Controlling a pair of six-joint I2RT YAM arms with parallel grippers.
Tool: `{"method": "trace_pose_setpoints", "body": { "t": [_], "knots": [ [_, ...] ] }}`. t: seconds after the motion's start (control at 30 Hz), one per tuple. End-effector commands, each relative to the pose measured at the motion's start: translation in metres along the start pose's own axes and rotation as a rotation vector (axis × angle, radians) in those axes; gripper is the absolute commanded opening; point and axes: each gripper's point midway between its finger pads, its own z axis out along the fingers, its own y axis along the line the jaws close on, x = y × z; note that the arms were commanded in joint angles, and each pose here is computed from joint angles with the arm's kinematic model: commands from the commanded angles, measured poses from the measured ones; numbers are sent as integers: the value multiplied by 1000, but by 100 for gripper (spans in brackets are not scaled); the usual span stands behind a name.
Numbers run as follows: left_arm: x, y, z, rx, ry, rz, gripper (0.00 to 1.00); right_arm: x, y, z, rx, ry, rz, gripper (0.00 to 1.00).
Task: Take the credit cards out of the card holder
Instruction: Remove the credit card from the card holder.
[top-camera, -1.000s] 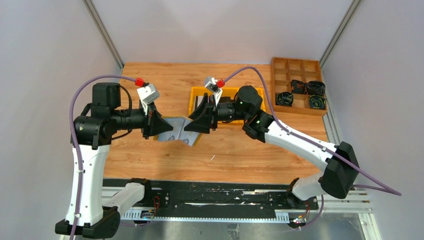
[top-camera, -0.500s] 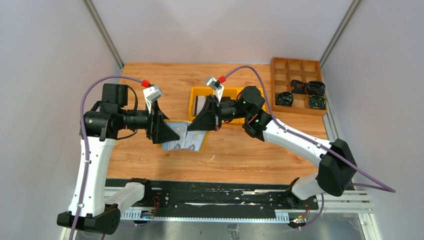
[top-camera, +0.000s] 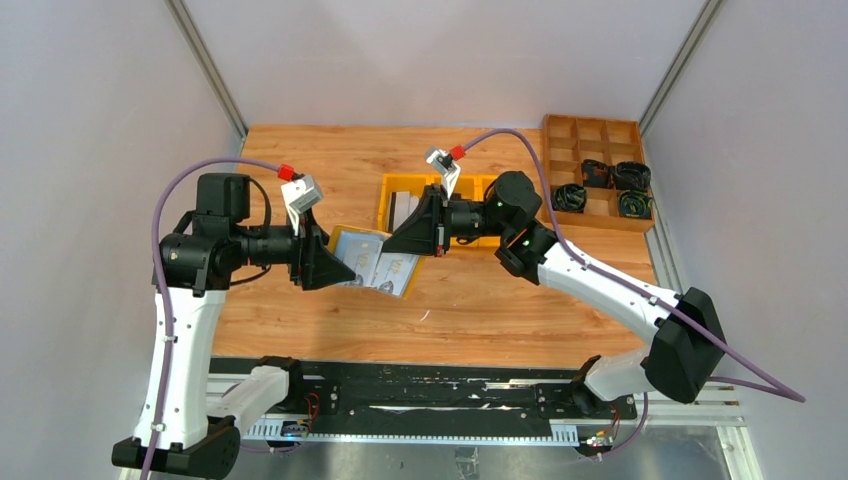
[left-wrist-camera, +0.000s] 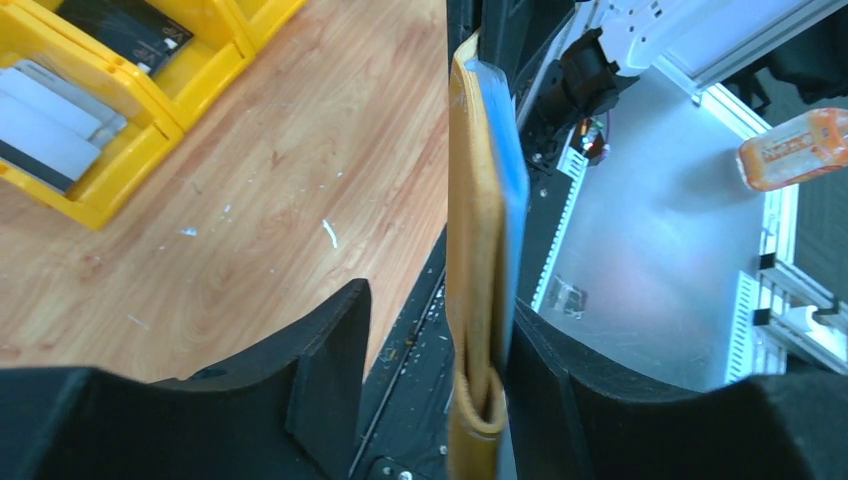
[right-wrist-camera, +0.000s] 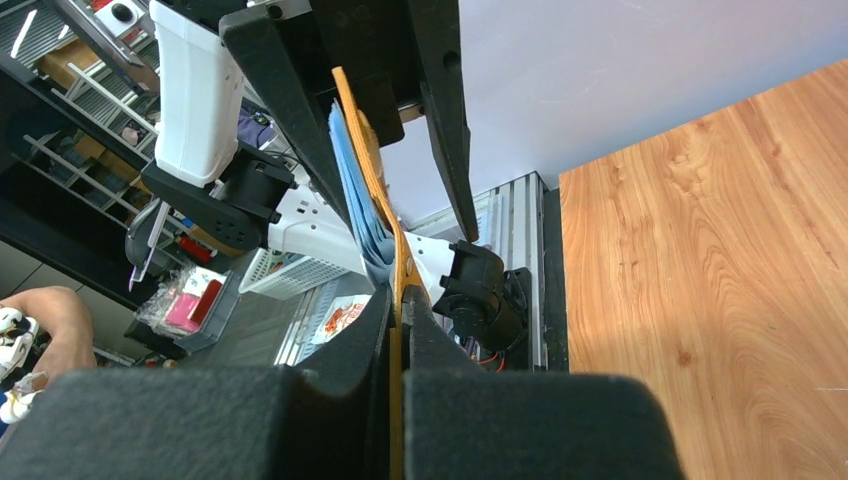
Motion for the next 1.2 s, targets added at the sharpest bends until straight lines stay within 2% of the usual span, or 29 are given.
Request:
{"method": "trace_pose_setpoints", "body": {
  "t": [0.0, 0.17, 0.27, 0.4, 0.53, 0.6, 0.73, 0.8, 0.9, 1.0, 1.17],
  "knots": [
    [-15, 6, -3, -44, -42, 58, 52, 6, 6, 0, -8, 14, -6, 0],
    [-20, 8, -3, -60, -60, 73, 39, 5, 8, -1, -5, 12, -19, 0],
    [-19, 8, -2, -49, -59, 57, 25, 4, 8, -1, -3, 11, -23, 1],
    [-17, 5, 1, -15, -57, 12, 8, 0, 4, -3, 15, -3, -18, 27],
    [-19, 6, 2, -2, -61, -10, 2, -22, -7, -20, 102, -72, -33, 55],
    [-25, 12, 2, -35, -76, -23, 0, -38, -15, -36, 201, -135, -60, 65],
    [-44, 34, 1, -152, -167, -39, 0, -65, -21, -69, 435, -247, -153, 67],
    [-57, 44, -1, -216, -234, -52, 0, -68, -9, -70, 403, -263, -148, 66],
    [-66, 50, -1, -235, -292, -68, 0, -53, 9, -50, 258, -163, -75, 65],
    [-67, 52, 2, -217, -285, -106, 0, -39, 13, -30, 184, -108, -36, 64],
    [-66, 38, 6, -134, -282, -125, 0, -24, 2, -9, 100, -88, 64, 60]
  ]
}}
